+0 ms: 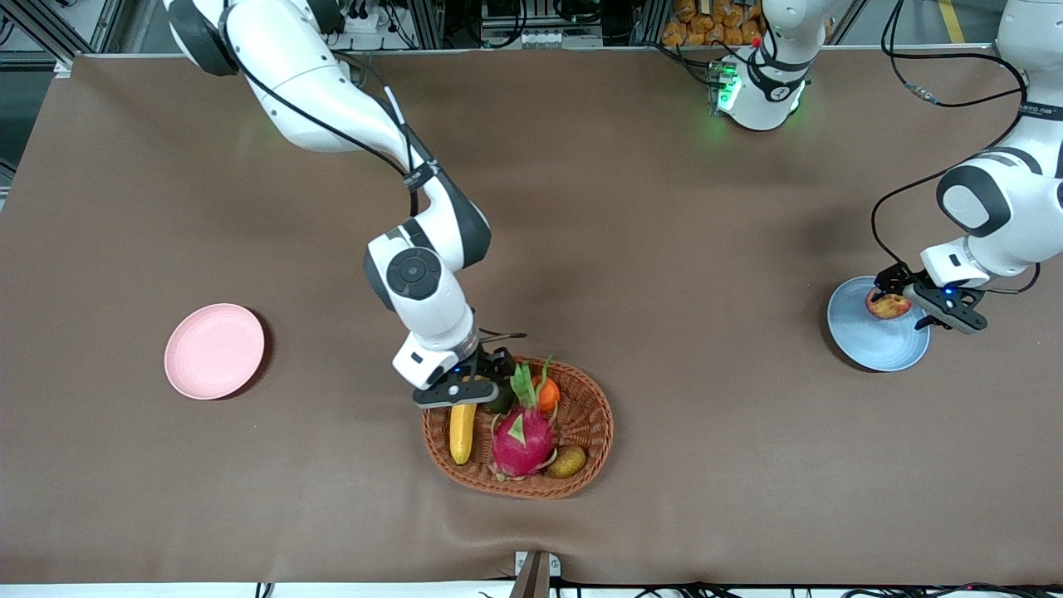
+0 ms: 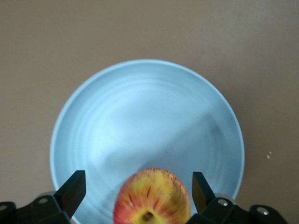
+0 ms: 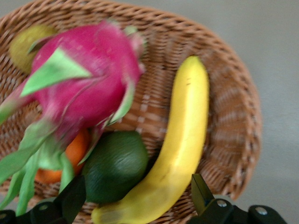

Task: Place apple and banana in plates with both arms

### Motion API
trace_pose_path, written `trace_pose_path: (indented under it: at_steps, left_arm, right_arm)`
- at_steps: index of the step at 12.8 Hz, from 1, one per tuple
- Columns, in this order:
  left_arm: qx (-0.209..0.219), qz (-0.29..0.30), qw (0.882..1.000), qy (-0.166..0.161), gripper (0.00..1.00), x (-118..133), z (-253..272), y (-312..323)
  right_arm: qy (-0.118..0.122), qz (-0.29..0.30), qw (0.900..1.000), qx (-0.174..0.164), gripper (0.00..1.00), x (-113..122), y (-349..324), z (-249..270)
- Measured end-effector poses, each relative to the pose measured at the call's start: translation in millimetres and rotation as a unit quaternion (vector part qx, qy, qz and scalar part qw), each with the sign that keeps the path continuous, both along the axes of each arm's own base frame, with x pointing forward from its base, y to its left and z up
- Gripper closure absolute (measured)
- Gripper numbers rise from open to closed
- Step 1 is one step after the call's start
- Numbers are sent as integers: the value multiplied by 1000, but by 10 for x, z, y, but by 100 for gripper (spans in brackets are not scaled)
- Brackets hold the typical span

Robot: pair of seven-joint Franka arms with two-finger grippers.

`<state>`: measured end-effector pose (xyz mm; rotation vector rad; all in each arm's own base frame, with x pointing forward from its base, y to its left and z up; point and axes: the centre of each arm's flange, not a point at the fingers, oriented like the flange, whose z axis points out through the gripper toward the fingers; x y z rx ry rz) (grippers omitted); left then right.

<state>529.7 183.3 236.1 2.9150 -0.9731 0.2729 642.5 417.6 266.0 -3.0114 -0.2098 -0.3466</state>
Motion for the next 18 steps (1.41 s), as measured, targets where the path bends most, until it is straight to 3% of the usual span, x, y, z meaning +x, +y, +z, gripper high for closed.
trace_pose_path:
  at_steps: [3,7,12,18]
  left_arm:
    - [-3,-13,1000,-16,0,320,357,-3]
    - [-31,-22,999,3,0,891,1371,-61]
    - [-51,27,998,29,0,1098,1715,-483]
    - [-63,108,987,102,0,1172,2439,-1500]
  right_arm:
    - [3,21,1000,-4,0,-152,214,-77]
    - [-18,60,997,-44,0,-197,269,-121]
    - [-39,106,988,-101,0,-251,303,-321]
    - [-22,112,984,-135,0,-273,279,-336]
